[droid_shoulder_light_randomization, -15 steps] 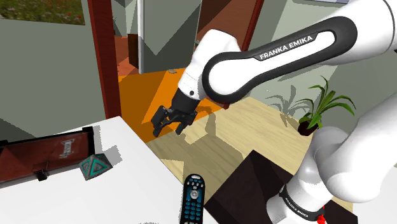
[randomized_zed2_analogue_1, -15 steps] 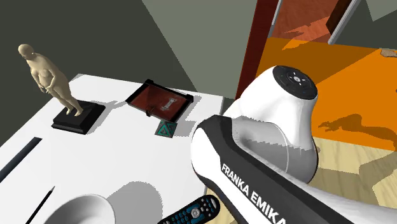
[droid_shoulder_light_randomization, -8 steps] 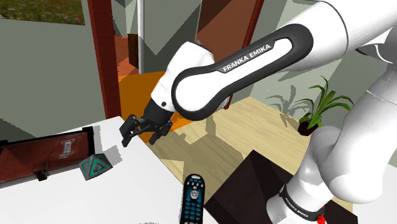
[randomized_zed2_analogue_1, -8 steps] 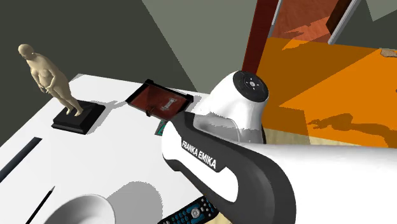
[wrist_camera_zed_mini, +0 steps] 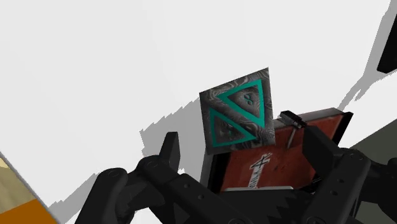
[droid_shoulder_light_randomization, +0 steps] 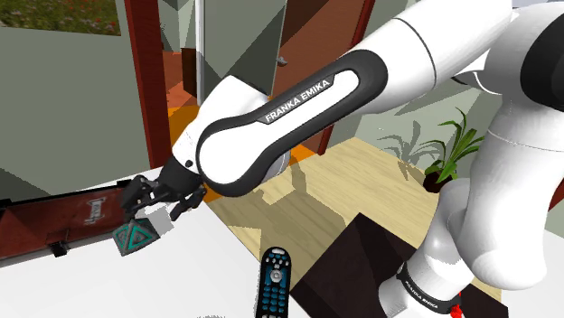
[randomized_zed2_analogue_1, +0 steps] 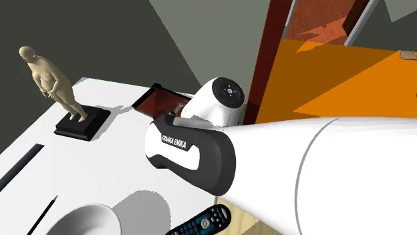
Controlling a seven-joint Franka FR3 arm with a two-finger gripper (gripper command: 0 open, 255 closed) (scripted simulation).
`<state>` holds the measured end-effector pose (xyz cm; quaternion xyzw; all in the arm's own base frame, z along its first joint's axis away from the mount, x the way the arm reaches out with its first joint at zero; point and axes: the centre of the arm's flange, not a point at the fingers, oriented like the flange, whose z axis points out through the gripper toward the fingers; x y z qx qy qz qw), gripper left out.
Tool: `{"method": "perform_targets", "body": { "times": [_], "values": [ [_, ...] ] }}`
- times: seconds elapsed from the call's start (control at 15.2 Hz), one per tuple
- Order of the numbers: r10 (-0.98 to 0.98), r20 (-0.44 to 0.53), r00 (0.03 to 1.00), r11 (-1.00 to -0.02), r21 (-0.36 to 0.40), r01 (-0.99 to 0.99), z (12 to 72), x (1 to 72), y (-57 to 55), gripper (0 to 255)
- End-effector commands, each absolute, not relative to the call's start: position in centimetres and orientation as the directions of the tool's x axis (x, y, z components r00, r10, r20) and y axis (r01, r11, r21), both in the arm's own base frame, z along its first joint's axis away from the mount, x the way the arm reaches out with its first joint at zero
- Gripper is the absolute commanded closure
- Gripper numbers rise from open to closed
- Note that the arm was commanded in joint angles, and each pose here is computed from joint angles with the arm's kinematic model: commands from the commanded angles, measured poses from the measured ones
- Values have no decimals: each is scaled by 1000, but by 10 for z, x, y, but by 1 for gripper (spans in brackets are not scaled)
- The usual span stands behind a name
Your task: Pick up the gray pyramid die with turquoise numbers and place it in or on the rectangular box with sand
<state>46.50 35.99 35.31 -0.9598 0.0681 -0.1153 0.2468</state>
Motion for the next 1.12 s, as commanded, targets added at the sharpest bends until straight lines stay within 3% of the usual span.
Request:
{"method": "perform_targets", "body": {
  "times": [0.0, 0.86, 0.92, 1.06],
  "values": [
    [-189, 189, 964, -867, -493, -73, 344, 469, 366, 0],
    [-189, 189, 964, -867, -493, -73, 319, 476, 380, 0],
    [-189, 189, 964, -867, -493, -73, 319, 476, 380, 255],
    [-189, 189, 964, -867, -493, -73, 319, 476, 380, 255]
  ]
}}
